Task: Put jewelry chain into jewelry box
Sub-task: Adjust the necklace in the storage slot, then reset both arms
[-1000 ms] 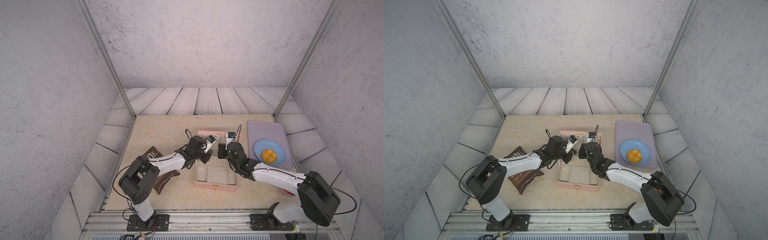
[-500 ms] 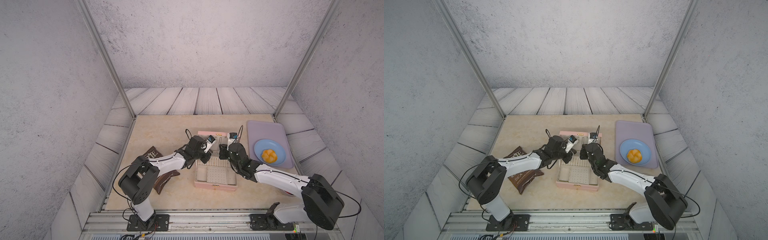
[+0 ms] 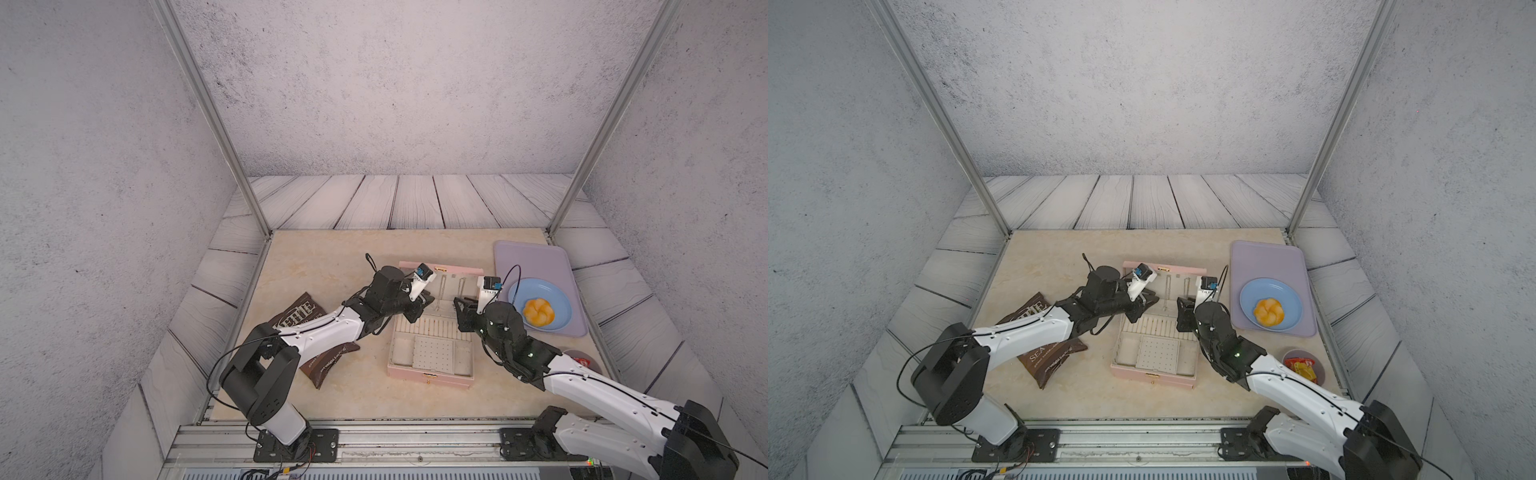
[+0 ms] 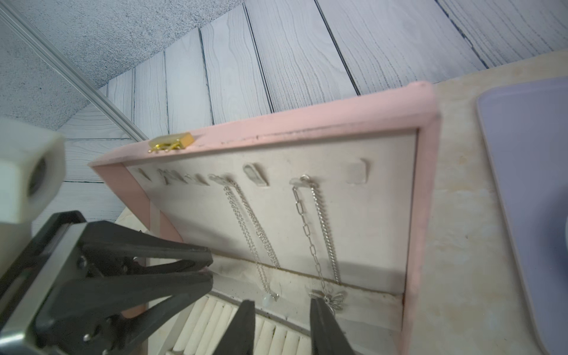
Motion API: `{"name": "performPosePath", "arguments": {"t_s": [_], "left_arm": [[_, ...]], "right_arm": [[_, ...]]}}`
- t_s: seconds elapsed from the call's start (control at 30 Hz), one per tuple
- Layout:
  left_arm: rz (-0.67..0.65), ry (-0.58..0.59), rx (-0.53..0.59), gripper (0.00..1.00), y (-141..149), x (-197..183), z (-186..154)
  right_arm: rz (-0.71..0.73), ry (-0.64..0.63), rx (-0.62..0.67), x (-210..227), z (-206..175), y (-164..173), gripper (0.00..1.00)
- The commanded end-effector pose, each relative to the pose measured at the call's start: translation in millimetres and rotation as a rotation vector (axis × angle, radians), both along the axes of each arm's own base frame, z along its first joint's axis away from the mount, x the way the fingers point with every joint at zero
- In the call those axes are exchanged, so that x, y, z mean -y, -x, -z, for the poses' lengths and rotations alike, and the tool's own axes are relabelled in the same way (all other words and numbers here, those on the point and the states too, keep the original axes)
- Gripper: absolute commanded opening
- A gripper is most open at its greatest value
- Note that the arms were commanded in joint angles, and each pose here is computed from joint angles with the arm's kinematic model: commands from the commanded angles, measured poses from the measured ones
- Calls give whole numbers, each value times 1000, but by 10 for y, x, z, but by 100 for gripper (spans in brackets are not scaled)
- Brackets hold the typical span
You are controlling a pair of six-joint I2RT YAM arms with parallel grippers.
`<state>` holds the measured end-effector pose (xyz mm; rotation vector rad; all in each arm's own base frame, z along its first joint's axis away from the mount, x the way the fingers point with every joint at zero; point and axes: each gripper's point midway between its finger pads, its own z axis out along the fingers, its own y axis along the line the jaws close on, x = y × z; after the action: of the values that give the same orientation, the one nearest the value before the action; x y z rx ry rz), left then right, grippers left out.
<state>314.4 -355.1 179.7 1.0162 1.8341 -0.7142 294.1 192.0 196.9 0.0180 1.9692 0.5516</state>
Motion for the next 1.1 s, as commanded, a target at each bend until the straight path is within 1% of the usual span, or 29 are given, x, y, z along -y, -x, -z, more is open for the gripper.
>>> {"name": "performPosePath", "arguments": {"t_s": [0.0,0.1,0.27,0.33,0.4,0.47,0.57,0.63,0.7,0.77,0.9,1.0,1.07], "left_arm": [[25,19,17,25,61,10,-126],[23,28,21,27,107,-31,-193],[-17,72,17,35,215,-177,-367],[-44,87,2,37,258,-257,-392],[-68,106,-35,39,340,-359,-371],[-93,122,-67,40,389,-440,-341],[-132,138,-104,43,450,-551,-303],[-167,142,-142,45,464,-626,-240],[-201,150,-179,47,464,-696,-171],[-242,158,-217,48,463,-776,-98],[-321,171,-285,49,478,-1015,96],[-407,171,-279,51,435,-1341,182],[-498,160,-239,54,356,-1628,201]], "right_arm": [[-15,12,3,46,-10,66,36],[-37,28,24,62,-68,114,42],[-60,112,59,166,-129,207,64],[-100,124,61,135,-163,255,69],[-159,119,36,37,-154,297,70],[-162,92,-5,-14,-99,286,69],[-168,37,-64,-127,33,249,63],[-161,10,-80,-186,80,196,59],[-124,8,-88,-173,120,131,57],[-93,22,-80,-122,130,93,57],[-58,48,-71,25,138,114,61],[-23,83,-56,222,136,156,65],[11,97,-51,401,135,170,67]]}}
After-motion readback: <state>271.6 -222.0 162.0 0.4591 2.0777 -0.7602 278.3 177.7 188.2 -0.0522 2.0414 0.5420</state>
